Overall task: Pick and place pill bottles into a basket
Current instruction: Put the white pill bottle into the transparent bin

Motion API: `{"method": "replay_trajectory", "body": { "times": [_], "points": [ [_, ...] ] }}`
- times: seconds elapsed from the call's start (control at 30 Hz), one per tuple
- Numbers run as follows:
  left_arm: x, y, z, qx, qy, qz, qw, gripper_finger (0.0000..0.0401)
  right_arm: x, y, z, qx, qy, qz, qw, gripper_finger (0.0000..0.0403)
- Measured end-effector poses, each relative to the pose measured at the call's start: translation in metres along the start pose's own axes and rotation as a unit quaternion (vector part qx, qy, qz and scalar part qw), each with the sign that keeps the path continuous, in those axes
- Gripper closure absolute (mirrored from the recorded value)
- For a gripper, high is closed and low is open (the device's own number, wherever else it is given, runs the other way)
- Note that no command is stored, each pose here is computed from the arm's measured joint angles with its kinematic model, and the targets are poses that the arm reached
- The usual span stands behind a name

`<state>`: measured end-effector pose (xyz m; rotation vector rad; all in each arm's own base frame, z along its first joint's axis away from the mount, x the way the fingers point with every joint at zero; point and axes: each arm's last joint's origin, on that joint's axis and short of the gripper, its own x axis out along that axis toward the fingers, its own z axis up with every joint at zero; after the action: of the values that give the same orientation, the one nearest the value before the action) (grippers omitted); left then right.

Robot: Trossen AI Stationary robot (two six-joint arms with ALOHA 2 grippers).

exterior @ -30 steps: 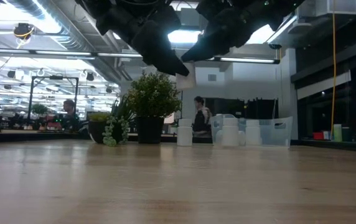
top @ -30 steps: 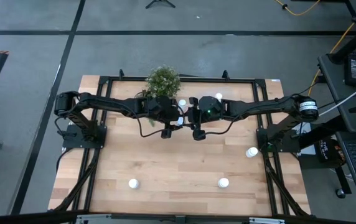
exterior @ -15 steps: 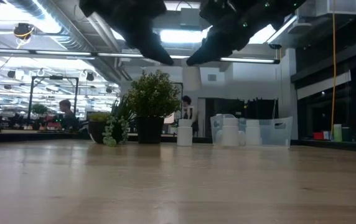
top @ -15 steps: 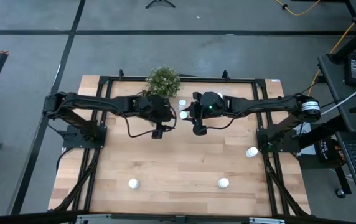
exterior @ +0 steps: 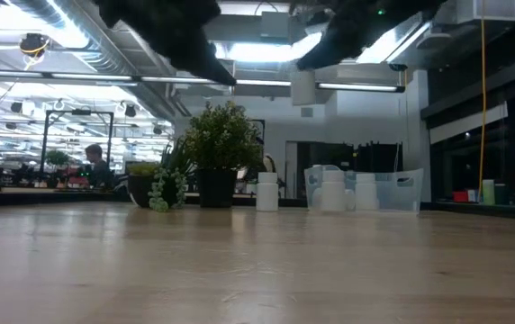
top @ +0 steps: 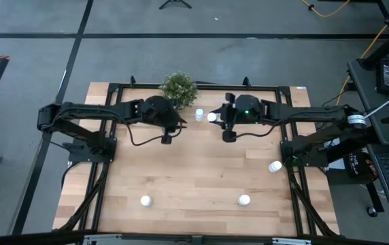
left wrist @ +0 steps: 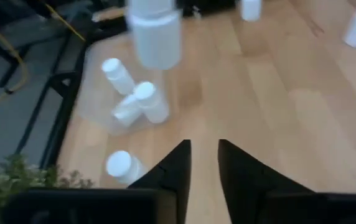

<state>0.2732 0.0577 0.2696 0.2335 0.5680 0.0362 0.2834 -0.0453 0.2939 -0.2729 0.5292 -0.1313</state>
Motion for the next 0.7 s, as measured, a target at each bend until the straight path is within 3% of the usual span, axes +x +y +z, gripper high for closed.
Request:
{"method": "replay_trajectory", "body": {
  "times": [0.27,0.5,0.6,0.7],
  "points": [
    [0.008,0.007,-0.032,-0.016,-0.044,0.008,0.999,0.0392,-0.015,0.0,-0.038,0.063,0.029,-0.085,0.994,0.0253],
    [0.01,0.008,-0.045,-0.02,-0.05,0.018,0.998,0.0398,-0.025,-0.004,-0.069,0.145,0.037,-0.163,0.975,0.0253],
    [0.011,0.007,-0.048,-0.02,-0.061,0.021,0.998,0.0398,-0.026,-0.004,-0.082,0.197,0.051,-0.228,0.952,0.0253],
    [0.011,0.006,-0.05,-0.022,-0.058,0.02,0.998,0.0398,-0.026,-0.004,-0.092,0.212,0.069,-0.289,0.931,0.0253]
  ]
}}
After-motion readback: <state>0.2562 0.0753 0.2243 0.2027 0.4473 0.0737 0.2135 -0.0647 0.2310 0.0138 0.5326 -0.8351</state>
